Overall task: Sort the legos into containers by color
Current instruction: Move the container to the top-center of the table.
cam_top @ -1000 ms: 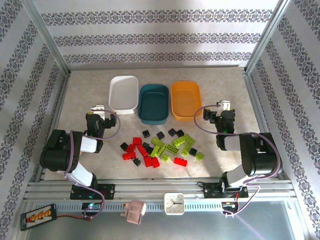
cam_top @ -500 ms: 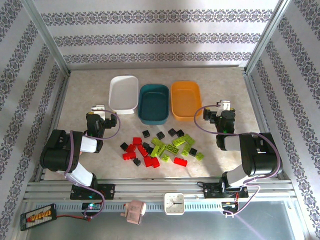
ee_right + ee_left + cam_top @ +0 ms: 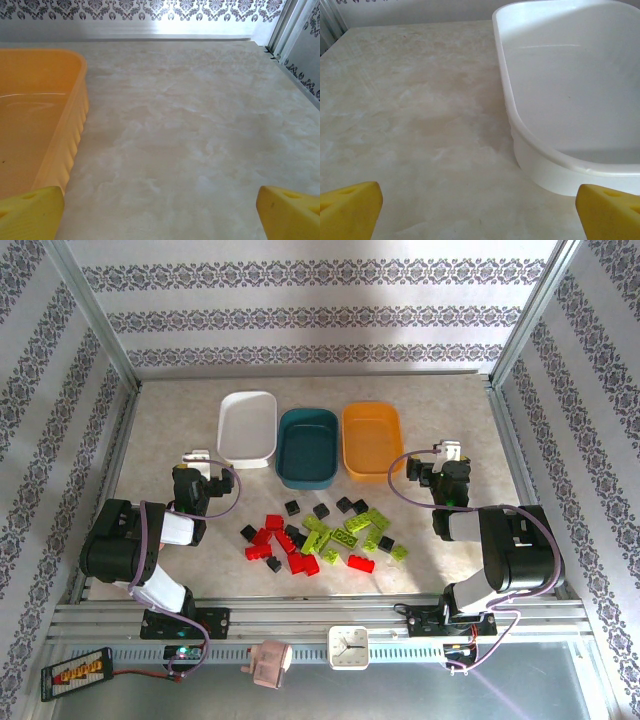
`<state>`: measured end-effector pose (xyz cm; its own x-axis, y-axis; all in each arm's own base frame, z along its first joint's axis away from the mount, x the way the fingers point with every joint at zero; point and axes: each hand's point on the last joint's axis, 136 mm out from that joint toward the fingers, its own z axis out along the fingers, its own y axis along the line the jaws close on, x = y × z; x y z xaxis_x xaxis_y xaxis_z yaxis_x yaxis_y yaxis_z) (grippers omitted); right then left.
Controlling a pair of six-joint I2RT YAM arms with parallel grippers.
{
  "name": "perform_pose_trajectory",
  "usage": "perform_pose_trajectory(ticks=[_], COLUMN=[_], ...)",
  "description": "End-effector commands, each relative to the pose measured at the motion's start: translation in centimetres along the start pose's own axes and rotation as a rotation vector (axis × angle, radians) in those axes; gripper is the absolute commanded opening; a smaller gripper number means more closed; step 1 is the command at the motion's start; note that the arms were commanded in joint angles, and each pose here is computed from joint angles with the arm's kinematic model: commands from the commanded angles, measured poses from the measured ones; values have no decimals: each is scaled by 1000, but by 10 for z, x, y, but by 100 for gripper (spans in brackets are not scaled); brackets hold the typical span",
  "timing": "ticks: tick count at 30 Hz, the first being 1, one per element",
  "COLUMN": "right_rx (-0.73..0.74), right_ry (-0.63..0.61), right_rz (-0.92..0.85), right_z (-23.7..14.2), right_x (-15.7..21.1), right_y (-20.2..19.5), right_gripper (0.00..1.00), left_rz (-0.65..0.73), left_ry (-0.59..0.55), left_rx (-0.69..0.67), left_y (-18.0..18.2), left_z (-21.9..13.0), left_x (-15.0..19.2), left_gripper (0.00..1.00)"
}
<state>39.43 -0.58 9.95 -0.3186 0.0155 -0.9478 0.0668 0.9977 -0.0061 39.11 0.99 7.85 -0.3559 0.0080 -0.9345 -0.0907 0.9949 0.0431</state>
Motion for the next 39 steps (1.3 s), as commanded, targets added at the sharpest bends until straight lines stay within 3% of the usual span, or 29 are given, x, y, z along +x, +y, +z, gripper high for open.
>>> perform_pose_trajectory(ticks=[1,10,17,21,25,28,29,30,31,34,36,39], right_rx=[-17,-20,44,165,384,498,460,268,170,85,-20,-69], right_ry=[-30,-29,17,72,-1,36,61,87,88,189,256,315], right_rz=[15,26,48,123,209,532,615,650,671,712,701,601], right_z=[1,1,-4,-13,-32,-47,-47,-35,-28,-14,-9,-9], right_x=[-8,-9,-33,-49,-76,-59,-51,-53,-56,-45,-42,-39], right_y=[3,1,-10,-29,-57,-74,-74,-54,-41,-19,3,26], right_gripper=[98,98,98,98,98,98,98,98,98,98,98,98], left_rz=[3,1,-22,-199,-438,-653,-699,-710,-709,-737,-785,-752], left_ry=[-32,-39,3,-80,-207,-234,-229,-239,-258,-348,-360,-323], left_rx=[-5,-23,-96,-138,-105,-23,22,84,155,377,439,500], left_y=[2,5,19,30,33,27,22,14,5,-22,-28,-41], left_z=[4,4,-13,-31,-52,-68,-71,-74,-76,-89,-92,-85], left_x=[-12,-14,-51,-92,-126,-137,-141,-148,-156,-181,-187,-190], left_gripper=[99,99,99,99,99,99,99,99,99,99,99,100])
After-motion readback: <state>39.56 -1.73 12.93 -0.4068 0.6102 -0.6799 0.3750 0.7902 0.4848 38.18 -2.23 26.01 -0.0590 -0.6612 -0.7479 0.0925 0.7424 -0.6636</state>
